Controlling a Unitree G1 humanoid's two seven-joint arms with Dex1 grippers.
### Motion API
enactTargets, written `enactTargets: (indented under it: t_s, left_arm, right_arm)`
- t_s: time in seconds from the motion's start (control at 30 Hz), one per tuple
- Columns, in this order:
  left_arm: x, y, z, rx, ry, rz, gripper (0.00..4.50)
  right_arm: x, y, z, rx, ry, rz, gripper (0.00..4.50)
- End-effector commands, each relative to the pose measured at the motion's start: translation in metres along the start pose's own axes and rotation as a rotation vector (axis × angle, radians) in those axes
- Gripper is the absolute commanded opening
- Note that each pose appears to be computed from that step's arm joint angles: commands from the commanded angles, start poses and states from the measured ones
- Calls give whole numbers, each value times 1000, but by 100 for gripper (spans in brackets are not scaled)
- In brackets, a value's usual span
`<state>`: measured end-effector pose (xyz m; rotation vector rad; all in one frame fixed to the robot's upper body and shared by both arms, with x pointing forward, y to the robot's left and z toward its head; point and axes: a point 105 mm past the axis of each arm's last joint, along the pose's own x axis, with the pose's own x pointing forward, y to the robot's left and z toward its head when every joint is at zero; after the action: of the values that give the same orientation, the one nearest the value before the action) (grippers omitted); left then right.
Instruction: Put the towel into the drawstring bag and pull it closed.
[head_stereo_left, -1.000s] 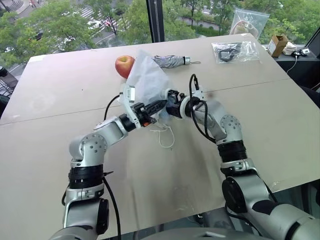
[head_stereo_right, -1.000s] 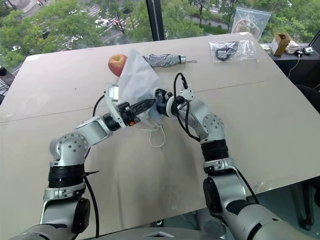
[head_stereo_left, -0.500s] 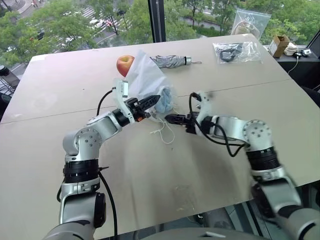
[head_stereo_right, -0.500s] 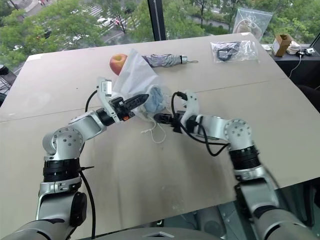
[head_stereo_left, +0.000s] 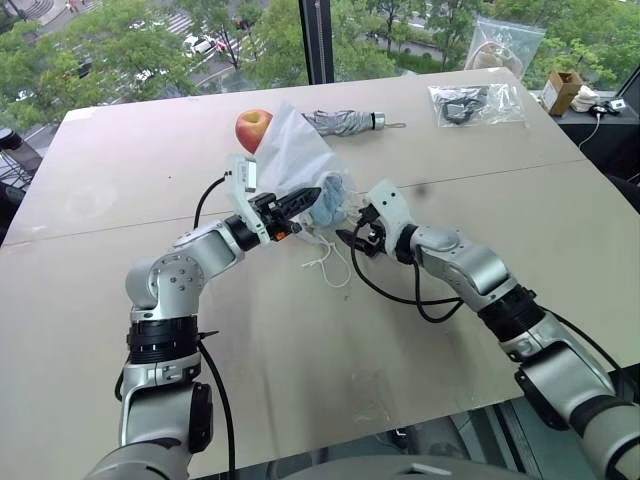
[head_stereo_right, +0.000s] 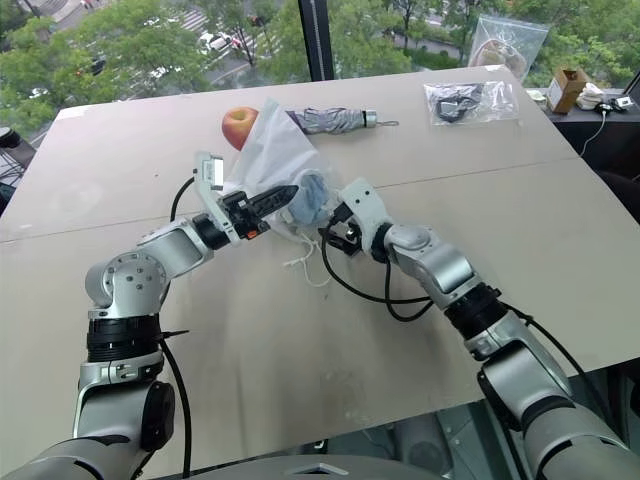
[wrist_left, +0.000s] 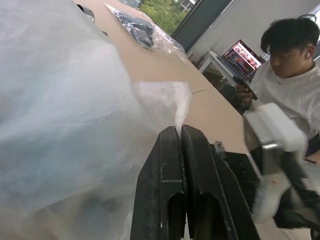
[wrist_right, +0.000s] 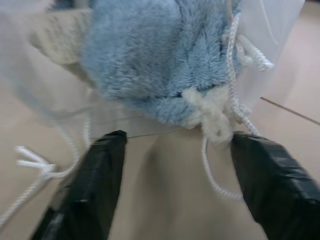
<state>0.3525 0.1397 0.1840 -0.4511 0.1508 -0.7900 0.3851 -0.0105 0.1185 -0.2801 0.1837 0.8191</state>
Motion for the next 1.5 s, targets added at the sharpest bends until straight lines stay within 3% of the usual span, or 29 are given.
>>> enactTargets:
  t_s: [0.03, 0.13, 0.17, 0.37, 0.5, 0.63, 0.67, 0.7, 0.8, 1.47, 1.5]
  left_arm:
    - [-4, -6, 15, 49, -40, -11, 0]
    - [-5, -5, 15, 50, -40, -7, 0]
    - [-5, -5, 15, 51, -39, -7, 0]
    - [-5, -4, 14, 51, -38, -2, 0]
    - [-4, -3, 12, 50, -35, -3, 0]
    - [-4, -3, 11, 49, -34, -4, 0]
    - [-4, -3, 11, 49, -32, -4, 0]
    - [-4, -3, 10, 49, -31, -5, 0]
    - [-3, -3, 9, 52, -28, -6, 0]
    - [-4, -5, 10, 76, -39, -5, 0]
    - [-4, -5, 11, 77, -43, -1, 0]
  right_arm:
    - [-4, -26, 10, -59, -21, -83, 173]
    - [-5, -34, 4, -76, 6, -116, 27]
    - [-6, -36, 2, -77, 13, -122, 5]
    - [-11, -48, -5, -111, 35, -193, 5]
    - [-19, -74, -2, -151, 22, -344, 5]
    - [-17, -59, 13, -9, -69, -220, 5]
    - [-17, -52, 16, -14, -79, -170, 62]
    - [-17, -47, 18, -19, -84, -135, 83]
    - [-18, -34, 17, 32, -90, -44, 218]
    - [27, -62, 5, -52, -22, -236, 218]
    - [27, -65, 6, -45, -29, -251, 167]
